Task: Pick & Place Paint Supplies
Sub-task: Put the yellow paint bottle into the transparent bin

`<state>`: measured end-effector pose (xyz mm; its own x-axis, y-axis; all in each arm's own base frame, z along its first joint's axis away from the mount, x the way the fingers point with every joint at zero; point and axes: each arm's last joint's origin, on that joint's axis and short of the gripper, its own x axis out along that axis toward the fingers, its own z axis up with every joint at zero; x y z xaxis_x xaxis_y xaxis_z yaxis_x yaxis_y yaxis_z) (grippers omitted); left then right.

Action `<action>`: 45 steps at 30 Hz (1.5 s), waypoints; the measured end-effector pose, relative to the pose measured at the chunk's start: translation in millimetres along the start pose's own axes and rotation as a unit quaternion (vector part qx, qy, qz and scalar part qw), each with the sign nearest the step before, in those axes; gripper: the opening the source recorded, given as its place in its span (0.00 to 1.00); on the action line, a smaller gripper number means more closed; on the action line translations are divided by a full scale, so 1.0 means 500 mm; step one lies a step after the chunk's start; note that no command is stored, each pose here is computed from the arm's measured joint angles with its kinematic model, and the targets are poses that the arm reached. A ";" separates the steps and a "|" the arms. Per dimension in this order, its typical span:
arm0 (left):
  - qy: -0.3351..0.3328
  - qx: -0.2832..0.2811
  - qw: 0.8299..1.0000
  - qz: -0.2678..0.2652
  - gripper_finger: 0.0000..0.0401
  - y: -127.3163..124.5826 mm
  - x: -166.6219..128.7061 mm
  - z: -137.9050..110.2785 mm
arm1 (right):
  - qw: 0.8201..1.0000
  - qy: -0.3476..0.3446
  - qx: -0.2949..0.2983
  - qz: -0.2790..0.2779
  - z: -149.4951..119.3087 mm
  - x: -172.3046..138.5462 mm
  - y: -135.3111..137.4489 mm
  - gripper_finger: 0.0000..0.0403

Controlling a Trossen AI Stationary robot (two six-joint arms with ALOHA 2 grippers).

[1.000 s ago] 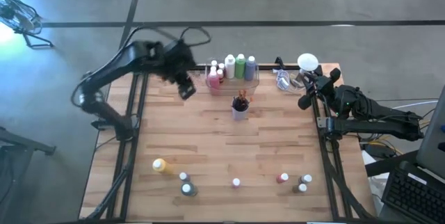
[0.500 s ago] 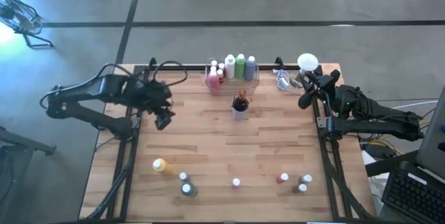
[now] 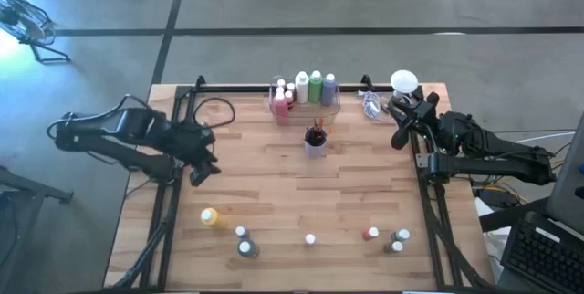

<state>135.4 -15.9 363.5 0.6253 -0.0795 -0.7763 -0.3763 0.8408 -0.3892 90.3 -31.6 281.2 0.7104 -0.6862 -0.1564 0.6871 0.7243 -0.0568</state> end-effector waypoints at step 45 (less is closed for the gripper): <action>-0.041 -0.057 0.995 0.075 0.57 -0.162 0.053 -0.283 | 1.000 0.000 0.001 -0.001 0.000 0.000 0.000 0.27</action>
<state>85.6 -162.0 304.4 0.6083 0.0891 -0.7887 -0.5413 0.7733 -0.3301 90.4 -31.7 281.2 0.7086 -0.6879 -0.1567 0.6890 0.7225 -0.0561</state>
